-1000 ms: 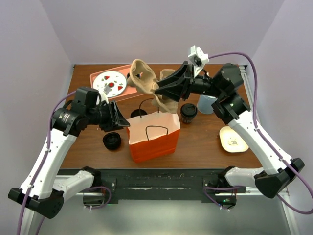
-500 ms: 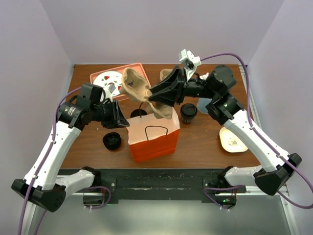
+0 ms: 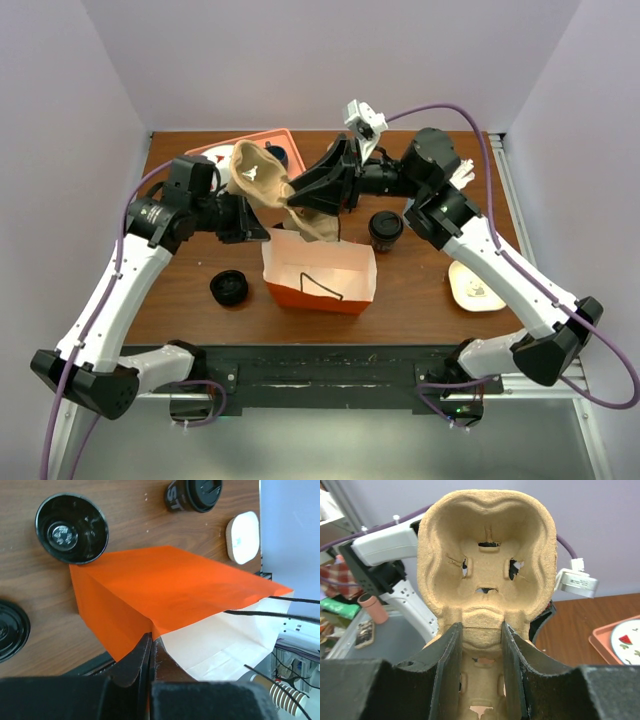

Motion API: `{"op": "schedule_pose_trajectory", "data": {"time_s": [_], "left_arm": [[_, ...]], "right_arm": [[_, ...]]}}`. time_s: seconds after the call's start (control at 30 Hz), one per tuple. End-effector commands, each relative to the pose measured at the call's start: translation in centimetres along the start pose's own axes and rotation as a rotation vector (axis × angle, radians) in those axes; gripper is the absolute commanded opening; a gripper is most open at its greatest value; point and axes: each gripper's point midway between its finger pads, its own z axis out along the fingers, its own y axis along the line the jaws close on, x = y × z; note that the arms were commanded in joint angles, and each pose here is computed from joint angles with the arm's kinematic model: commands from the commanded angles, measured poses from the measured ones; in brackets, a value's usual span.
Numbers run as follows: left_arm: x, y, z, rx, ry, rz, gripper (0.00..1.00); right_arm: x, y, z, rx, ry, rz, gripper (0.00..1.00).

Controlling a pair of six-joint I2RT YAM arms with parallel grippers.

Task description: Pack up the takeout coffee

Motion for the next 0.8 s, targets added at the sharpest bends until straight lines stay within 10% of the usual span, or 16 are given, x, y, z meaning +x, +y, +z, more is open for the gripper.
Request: {"op": "schedule_pose_trajectory", "data": {"time_s": [0.0, 0.77], "left_arm": [[-1.5, -2.1, -0.1, 0.098, -0.046, 0.061, 0.0], [-1.6, -2.5, 1.9, 0.17, 0.002, 0.079, 0.0]], "right_arm": [[-0.5, -0.8, -0.2, 0.068, -0.006, -0.073, 0.11], [7.4, -3.2, -4.5, 0.245, 0.238, -0.202, 0.11]]}}
